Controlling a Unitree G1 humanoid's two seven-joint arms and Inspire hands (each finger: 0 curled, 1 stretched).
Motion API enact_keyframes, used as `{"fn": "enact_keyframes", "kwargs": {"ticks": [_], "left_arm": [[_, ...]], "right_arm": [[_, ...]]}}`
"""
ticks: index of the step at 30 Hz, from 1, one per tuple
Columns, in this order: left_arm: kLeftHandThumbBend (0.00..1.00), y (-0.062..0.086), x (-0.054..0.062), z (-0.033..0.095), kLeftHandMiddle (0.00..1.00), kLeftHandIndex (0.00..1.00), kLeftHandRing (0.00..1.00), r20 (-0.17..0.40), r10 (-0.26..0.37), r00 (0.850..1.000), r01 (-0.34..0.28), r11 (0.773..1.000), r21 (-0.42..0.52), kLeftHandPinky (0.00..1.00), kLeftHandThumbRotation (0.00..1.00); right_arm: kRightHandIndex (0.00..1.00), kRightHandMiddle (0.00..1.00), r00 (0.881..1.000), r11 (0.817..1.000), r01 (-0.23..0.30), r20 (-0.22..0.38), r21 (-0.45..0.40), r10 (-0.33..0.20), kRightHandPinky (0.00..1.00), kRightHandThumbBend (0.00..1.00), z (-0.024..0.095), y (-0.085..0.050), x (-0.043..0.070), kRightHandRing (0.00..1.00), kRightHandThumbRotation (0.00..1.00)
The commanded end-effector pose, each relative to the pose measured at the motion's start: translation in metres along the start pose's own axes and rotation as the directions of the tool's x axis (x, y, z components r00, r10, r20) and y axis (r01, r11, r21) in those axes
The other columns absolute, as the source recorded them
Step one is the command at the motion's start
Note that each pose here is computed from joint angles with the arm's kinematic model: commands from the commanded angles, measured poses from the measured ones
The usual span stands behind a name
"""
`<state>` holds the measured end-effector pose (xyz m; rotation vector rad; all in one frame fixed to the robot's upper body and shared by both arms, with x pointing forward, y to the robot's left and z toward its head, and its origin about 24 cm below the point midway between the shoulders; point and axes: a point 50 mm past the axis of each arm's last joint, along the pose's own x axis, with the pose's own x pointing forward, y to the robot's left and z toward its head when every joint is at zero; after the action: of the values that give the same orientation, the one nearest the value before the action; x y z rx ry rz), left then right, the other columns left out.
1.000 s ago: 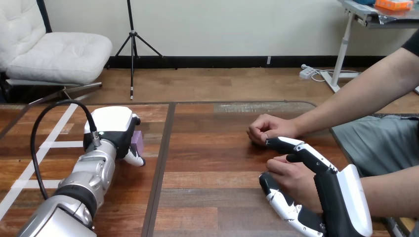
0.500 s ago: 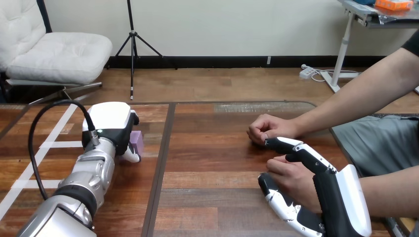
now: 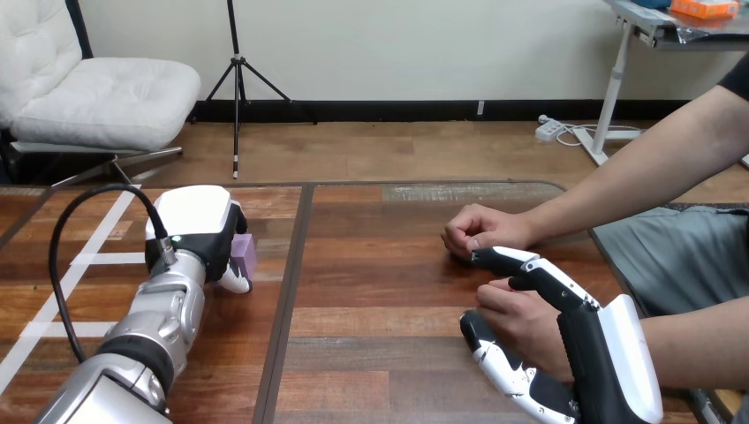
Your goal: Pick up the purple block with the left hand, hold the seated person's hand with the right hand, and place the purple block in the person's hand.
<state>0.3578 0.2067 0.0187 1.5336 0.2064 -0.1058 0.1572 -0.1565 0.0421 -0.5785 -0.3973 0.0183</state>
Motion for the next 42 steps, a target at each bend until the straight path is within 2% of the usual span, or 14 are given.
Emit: {"fn": "enact_keyframes", "kwargs": {"ticks": [1,14,29,42], "left_arm": [[0.71,0.006,0.002,0.004,0.61,0.64,0.55,0.000,0.038,0.999,-0.038,0.999,-0.032,0.46,0.00],[0.68,0.002,0.001,0.006,0.59,0.60,0.53,0.009,0.007,1.000,-0.006,0.999,-0.049,0.43,0.00],[0.62,-0.003,0.000,0.007,0.58,0.58,0.54,0.042,-0.041,0.998,0.042,0.999,-0.018,0.45,0.00],[0.59,-0.008,-0.003,0.005,0.56,0.58,0.51,0.054,-0.035,0.998,0.037,0.999,-0.026,0.44,0.00]], "right_arm": [[0.72,0.74,0.997,0.999,0.040,0.071,-0.003,-0.040,0.70,0.46,0.010,-0.008,0.012,0.74,0.50],[0.72,0.74,0.997,1.000,0.030,0.064,0.005,-0.031,0.70,0.46,0.010,-0.009,0.010,0.74,0.50],[0.72,0.74,0.998,1.000,0.019,0.067,0.008,-0.020,0.71,0.46,0.009,-0.008,0.011,0.74,0.50],[0.72,0.74,0.997,1.000,0.020,0.077,-0.005,-0.019,0.70,0.46,0.010,-0.007,0.013,0.73,0.50]]}}
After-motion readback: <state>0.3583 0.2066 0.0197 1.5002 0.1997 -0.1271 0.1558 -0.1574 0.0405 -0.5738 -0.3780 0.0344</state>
